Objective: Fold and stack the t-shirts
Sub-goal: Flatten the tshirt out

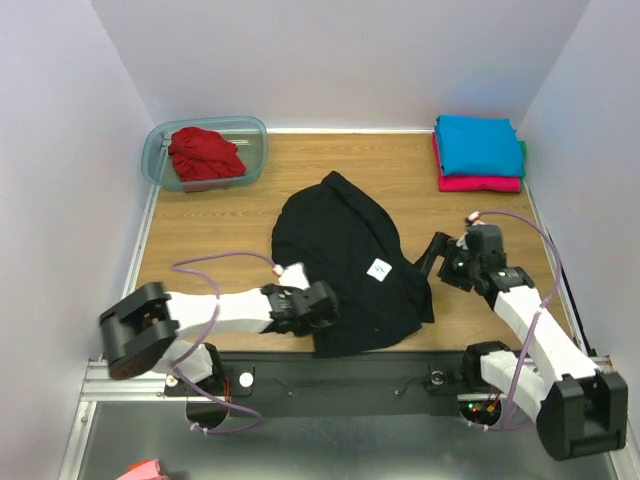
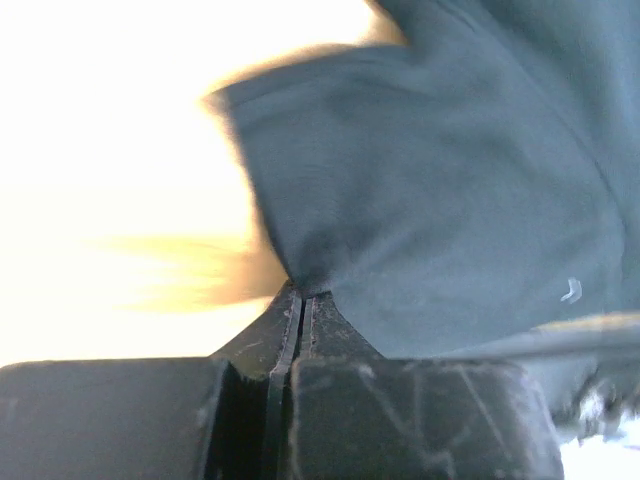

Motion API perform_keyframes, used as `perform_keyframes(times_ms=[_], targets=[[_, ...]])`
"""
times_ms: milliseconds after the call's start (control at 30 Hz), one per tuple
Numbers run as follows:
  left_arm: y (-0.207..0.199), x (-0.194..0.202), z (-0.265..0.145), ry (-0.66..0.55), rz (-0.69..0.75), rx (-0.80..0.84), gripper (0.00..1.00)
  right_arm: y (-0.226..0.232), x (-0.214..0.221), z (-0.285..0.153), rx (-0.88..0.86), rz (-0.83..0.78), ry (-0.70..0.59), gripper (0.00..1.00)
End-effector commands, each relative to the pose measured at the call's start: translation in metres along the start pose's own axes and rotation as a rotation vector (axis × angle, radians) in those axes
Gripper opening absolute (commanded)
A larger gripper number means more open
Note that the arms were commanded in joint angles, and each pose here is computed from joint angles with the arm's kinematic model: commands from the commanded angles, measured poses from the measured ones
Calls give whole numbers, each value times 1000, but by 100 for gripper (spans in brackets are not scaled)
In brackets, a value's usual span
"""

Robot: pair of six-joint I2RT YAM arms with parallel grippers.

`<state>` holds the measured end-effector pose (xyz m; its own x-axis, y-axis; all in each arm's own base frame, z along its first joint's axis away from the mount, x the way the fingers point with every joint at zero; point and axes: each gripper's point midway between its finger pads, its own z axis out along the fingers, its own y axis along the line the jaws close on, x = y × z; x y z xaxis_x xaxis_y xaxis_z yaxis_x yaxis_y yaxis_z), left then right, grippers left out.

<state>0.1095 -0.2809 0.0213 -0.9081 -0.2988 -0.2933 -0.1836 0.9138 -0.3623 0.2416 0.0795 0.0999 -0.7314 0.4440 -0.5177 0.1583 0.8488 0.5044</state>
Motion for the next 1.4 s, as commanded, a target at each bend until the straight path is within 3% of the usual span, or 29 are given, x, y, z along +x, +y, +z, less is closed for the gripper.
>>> perform_keyframes(times_ms=[0, 167, 300, 433, 633, 700, 800, 833, 867, 1000, 1200, 1367], targets=[[72, -59, -19, -190, -120, -159, 0, 14, 18, 19, 35, -79, 36, 99], [110, -130, -60, -406, -261, -165, 0, 32, 27, 21, 47, -108, 34, 99], [121, -162, -95, -536, -335, -134, 0, 40, 35, 18, 13, -95, 49, 97], [113, -170, -106, -565, -348, -53, 0, 46, 51, 26, 8, -108, 98, 93], [108, -162, -96, -513, -315, -35, 0, 101, 86, 32, -110, -194, 171, 88], [110, -160, -94, -505, -310, -47, 0, 109, 98, 38, -77, -239, 165, 87], [110, -161, -96, -511, -311, -41, 0, 108, 103, 46, -27, -248, 154, 75], [110, -162, -98, -517, -312, -34, 0, 104, 105, 51, 4, -243, 149, 66], [110, -162, -99, -523, -310, -33, 0, 102, 105, 53, 15, -246, 146, 42], [111, -170, -111, -563, -320, -31, 0, 89, 86, 51, 107, -246, 58, 8], [112, -198, -140, -677, -333, -89, 0, 80, -12, -2, 312, -206, -298, 3], [112, -243, -198, -842, -360, -175, 0, 63, -89, -56, 384, -114, -473, 4]])
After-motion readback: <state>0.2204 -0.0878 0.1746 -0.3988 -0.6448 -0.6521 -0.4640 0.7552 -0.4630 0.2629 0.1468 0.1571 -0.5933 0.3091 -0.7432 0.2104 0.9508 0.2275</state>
